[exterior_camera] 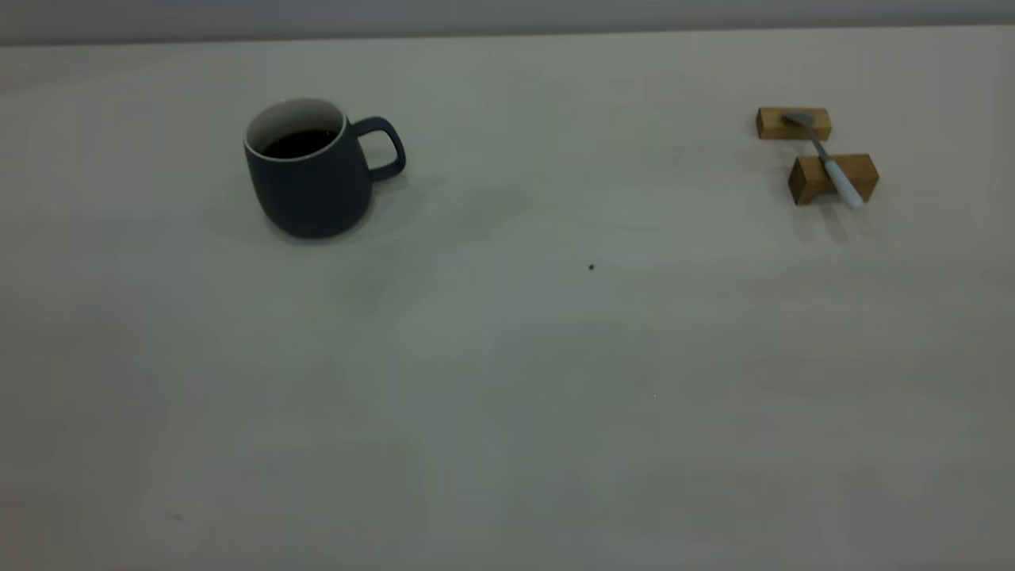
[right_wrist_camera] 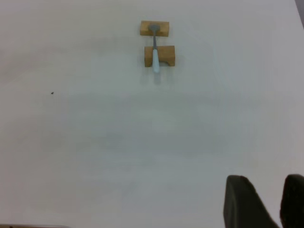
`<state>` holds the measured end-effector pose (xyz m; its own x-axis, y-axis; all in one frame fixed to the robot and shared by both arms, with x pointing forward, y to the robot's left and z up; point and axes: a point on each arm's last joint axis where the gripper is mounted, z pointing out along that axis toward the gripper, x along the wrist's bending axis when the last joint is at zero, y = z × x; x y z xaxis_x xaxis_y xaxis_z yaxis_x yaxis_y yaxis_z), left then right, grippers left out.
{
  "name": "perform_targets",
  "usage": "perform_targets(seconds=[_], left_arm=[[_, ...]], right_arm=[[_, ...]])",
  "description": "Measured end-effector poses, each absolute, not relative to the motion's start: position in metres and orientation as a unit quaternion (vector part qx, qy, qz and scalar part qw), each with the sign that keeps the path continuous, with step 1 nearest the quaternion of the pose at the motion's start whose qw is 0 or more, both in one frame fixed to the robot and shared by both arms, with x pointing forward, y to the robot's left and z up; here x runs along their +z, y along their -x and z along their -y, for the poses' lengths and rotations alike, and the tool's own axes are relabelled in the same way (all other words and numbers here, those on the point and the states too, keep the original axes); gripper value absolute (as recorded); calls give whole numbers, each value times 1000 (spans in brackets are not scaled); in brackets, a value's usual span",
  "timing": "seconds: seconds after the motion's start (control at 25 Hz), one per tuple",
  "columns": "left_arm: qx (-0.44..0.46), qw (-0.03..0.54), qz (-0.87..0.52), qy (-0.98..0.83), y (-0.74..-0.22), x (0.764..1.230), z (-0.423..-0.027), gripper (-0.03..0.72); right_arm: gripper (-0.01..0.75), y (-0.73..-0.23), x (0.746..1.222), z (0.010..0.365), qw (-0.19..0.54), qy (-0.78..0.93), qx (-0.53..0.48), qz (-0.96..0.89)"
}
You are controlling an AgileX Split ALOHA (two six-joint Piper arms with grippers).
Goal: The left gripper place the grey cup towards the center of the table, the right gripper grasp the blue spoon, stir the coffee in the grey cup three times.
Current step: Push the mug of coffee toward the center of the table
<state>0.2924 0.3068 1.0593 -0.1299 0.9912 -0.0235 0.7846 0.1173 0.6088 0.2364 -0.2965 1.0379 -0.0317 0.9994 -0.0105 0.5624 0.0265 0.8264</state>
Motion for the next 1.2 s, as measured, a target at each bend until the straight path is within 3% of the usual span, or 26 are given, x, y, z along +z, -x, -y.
perform_targets(seconds=[0.4,0.76,0.92,1.2], left_arm=[[174,153,-710,-665,-434,1030,-322,585],[105,70,-596,-793,-551,953,-335,585],[87,74,-512,-851,-596,922,-335,585],[94,138,-350,-922,-659,884,-328,585]], right_arm=[[237,-236,1038,296,329,-613,333,-637],[237,-236,1038,296,329,-613,333,-637],[237,-236,1038,296,329,-613,333,-637],[237,-236,1038,296,329,-613,333,-637]])
